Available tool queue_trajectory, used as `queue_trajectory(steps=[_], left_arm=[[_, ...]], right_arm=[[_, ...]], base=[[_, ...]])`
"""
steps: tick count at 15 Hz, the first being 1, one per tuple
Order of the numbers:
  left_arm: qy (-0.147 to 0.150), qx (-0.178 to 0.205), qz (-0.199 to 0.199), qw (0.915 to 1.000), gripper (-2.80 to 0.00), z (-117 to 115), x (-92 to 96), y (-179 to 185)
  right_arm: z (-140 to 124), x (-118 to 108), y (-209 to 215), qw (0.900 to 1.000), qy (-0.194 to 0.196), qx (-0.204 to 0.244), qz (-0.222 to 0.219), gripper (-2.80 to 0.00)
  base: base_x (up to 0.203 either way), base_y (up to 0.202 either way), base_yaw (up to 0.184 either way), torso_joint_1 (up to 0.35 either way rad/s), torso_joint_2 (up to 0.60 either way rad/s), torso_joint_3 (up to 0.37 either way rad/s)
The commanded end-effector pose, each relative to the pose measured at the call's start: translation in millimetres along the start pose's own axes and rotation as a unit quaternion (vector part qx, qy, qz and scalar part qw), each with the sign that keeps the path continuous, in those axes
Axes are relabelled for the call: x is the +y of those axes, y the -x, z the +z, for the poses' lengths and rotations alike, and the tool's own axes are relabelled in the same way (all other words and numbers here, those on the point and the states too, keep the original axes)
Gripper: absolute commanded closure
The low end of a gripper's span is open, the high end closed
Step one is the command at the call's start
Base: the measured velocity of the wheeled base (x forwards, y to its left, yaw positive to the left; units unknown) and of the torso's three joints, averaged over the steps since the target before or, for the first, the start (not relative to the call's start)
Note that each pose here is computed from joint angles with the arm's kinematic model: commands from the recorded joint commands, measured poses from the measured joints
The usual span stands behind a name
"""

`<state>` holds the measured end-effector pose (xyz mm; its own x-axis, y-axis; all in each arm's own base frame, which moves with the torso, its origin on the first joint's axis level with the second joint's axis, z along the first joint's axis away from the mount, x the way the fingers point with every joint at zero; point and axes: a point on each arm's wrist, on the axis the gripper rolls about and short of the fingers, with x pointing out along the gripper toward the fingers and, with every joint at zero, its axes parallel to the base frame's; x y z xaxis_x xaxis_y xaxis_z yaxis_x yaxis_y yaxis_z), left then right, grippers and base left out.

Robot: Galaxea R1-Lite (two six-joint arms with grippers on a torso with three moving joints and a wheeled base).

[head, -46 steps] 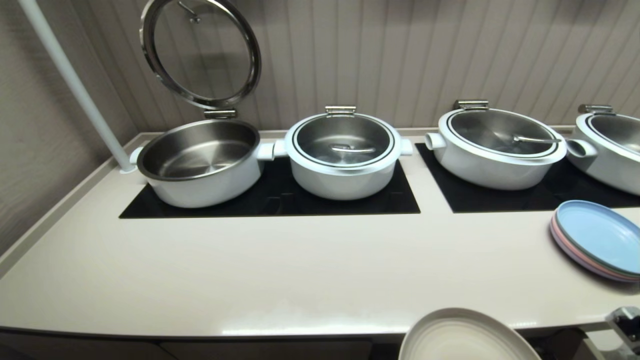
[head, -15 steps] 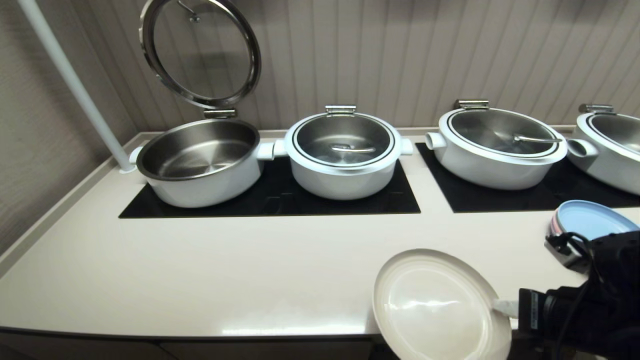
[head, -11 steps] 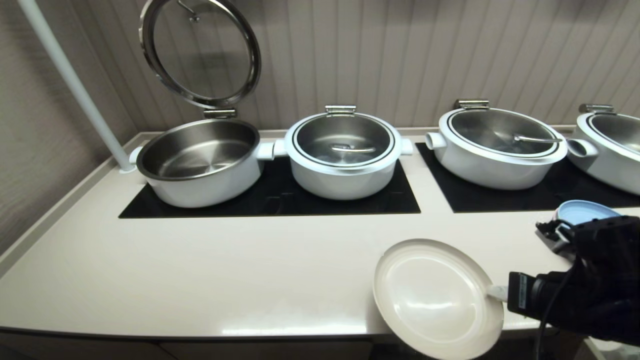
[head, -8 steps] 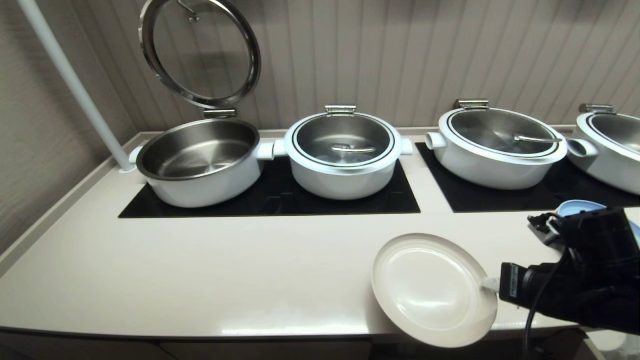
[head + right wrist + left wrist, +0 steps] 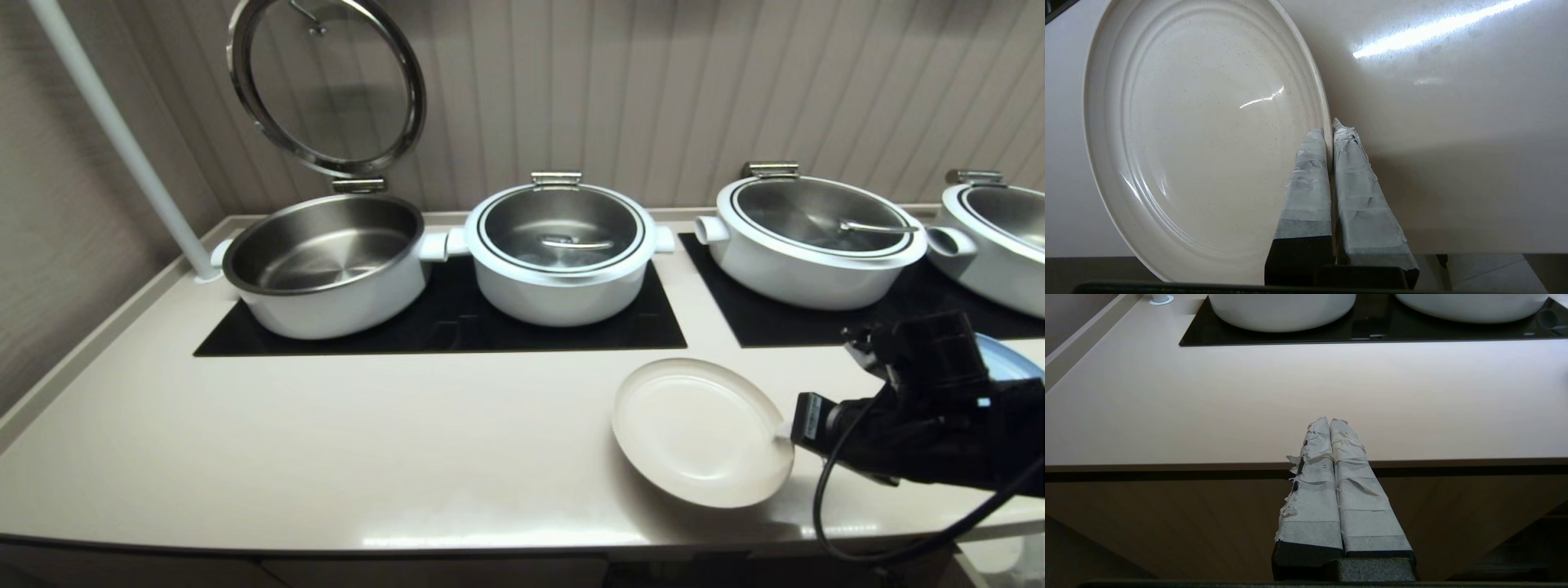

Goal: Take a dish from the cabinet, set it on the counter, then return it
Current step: Place it on the table

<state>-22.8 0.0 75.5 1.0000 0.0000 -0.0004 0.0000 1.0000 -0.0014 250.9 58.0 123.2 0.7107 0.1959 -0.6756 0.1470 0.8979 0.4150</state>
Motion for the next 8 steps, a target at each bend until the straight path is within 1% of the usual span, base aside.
queue_trajectory(steps=[1, 3, 5, 8], left_arm=[[0.0, 0.0, 0.0, 1.0, 0.0, 0, 0.0, 0], [0.0, 0.0, 0.0, 1.0, 0.0, 0, 0.0, 0], [0.0, 0.0, 0.0, 1.0, 0.0, 0, 0.0, 0], [0.0, 0.0, 0.0, 1.0, 0.0, 0, 0.0, 0]], right_arm=[[6, -2, -12, 1.0, -0.008, 0.004, -0.009, 0.0], [11, -3, -19, 1.0, -0.015, 0.002, -0.013, 0.0], [15, -2, -25, 0.999, -0.03, 0.001, -0.014, 0.0], [15, -3, -30, 0.999, -0.044, 0.004, -0.018, 0.0]], base=[[0.0, 0.0, 0.0, 0.0, 0.0, 0.0], [0.0, 0.0, 0.0, 0.0, 0.0, 0.0], [0.0, 0.0, 0.0, 0.0, 0.0, 0.0], [0.0, 0.0, 0.0, 0.0, 0.0, 0.0]])
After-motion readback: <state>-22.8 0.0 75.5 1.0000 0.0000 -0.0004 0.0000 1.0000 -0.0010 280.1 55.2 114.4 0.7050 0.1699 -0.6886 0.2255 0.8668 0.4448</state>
